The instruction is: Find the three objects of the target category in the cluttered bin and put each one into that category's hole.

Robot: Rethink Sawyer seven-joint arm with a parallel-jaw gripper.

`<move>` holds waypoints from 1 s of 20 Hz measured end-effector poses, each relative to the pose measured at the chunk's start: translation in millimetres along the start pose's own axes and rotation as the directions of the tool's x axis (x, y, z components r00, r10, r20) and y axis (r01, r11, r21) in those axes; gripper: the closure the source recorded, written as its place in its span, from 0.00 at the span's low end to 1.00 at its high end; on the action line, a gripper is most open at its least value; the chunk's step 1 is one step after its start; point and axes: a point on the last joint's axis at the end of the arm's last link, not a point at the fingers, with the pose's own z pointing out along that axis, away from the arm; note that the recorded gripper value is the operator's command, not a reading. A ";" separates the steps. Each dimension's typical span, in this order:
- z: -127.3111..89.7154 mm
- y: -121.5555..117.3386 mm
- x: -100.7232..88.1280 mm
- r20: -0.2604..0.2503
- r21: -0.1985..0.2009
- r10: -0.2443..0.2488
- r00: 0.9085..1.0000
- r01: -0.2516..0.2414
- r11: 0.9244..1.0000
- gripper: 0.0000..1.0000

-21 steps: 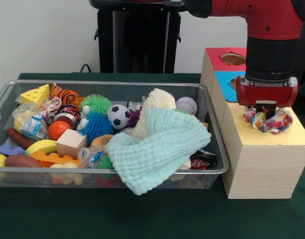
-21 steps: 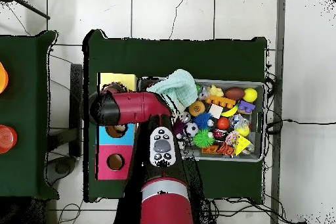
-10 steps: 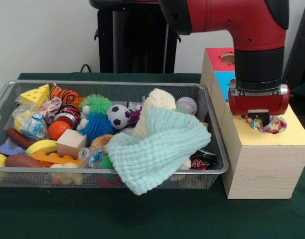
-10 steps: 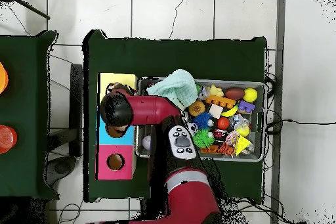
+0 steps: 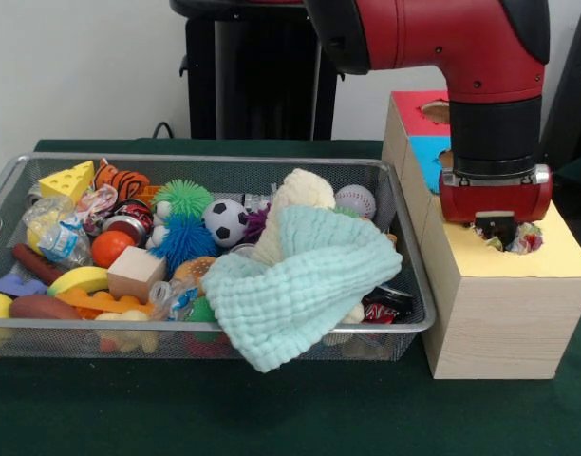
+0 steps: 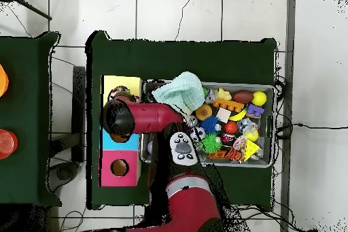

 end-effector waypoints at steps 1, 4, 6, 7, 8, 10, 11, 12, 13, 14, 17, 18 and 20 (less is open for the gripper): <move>-0.3 1.3 1.6 -0.001 0.005 -0.006 1.000 0.006 1.000 1.00; -2.2 7.8 8.3 -0.008 0.027 -0.032 0.999 0.032 0.999 1.00; -6.2 14.4 11.0 -0.014 0.039 -0.045 0.999 0.045 0.998 1.00; -8.6 15.9 11.2 -0.018 0.040 -0.046 0.999 0.047 0.998 1.00; -9.4 15.7 11.0 -0.020 0.040 -0.044 0.999 0.045 0.998 1.00; -10.8 14.8 10.8 -0.024 0.037 -0.038 0.999 0.039 0.999 1.00; -11.4 14.0 10.7 -0.026 0.034 -0.033 0.999 0.034 0.999 1.00; -11.5 13.4 10.6 -0.027 0.030 -0.029 0.999 0.030 0.999 1.00; -11.4 12.8 10.3 -0.027 0.026 -0.026 0.999 0.027 0.999 1.00; -11.2 12.2 10.1 -0.027 0.022 -0.022 0.999 0.023 0.999 1.00; -8.0 8.3 9.2 -0.019 -0.002 0.000 1.000 0.000 1.000 1.00; -6.1 6.9 9.4 -0.012 -0.014 0.009 1.000 -0.009 1.000 1.00; -3.3 5.7 10.4 0.002 -0.030 0.021 1.000 -0.020 0.999 1.00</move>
